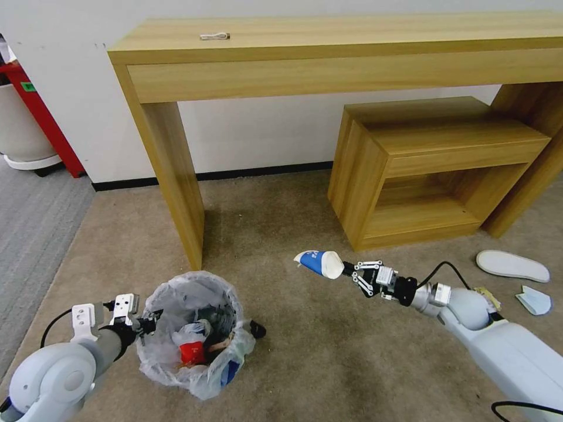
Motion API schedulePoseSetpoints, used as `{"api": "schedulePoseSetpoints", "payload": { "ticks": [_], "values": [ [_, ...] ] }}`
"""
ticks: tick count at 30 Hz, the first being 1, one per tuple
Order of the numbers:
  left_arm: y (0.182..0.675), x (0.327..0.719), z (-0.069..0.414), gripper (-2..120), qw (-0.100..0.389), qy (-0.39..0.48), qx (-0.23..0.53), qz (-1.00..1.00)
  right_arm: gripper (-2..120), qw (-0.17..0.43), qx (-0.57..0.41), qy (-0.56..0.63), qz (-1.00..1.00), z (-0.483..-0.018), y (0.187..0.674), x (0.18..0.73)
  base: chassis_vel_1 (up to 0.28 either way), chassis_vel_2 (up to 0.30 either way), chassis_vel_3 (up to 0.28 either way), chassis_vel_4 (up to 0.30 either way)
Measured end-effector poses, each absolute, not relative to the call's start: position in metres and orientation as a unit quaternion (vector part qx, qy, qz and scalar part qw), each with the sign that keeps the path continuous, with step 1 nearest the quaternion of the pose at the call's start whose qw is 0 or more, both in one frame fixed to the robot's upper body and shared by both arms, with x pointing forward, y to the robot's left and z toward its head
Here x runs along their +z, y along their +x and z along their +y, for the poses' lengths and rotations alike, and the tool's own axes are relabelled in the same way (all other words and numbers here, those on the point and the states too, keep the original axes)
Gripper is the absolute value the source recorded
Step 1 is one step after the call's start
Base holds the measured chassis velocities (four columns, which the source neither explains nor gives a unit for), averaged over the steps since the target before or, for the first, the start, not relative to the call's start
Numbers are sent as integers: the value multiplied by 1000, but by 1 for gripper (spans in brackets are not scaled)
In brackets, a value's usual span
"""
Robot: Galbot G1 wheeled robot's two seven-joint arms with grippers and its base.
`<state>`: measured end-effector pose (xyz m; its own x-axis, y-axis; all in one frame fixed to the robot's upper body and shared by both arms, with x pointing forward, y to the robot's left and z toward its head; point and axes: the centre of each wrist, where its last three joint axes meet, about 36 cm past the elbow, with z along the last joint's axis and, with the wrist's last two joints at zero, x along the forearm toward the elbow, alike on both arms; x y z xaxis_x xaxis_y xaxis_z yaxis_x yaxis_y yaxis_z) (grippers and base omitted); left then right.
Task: Pick up the trash bin and place the garbage on the floor into it.
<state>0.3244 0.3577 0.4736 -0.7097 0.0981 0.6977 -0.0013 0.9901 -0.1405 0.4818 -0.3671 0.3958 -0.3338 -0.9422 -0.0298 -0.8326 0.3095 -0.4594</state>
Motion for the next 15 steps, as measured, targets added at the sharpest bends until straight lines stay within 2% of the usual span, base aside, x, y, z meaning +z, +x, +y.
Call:
{"api": "schedulePoseSetpoints", "payload": {
  "ticks": [6, 9, 15],
  "values": [
    [325, 474, 356, 0, 385, -32, 57, -921, 0, 162, -182, -587, 772, -349, 487, 422, 0, 0, 0, 0],
    [325, 473, 354, 0, 385, -33, 58, -921, 0, 175, -172, -610, 754, -321, 493, 437, 0, 0, 0, 0],
    [324, 469, 351, 0, 384, -32, 65, -920, 0, 181, -147, -636, 736, -280, 500, 434, 0, 0, 0, 0]
  ]
}}
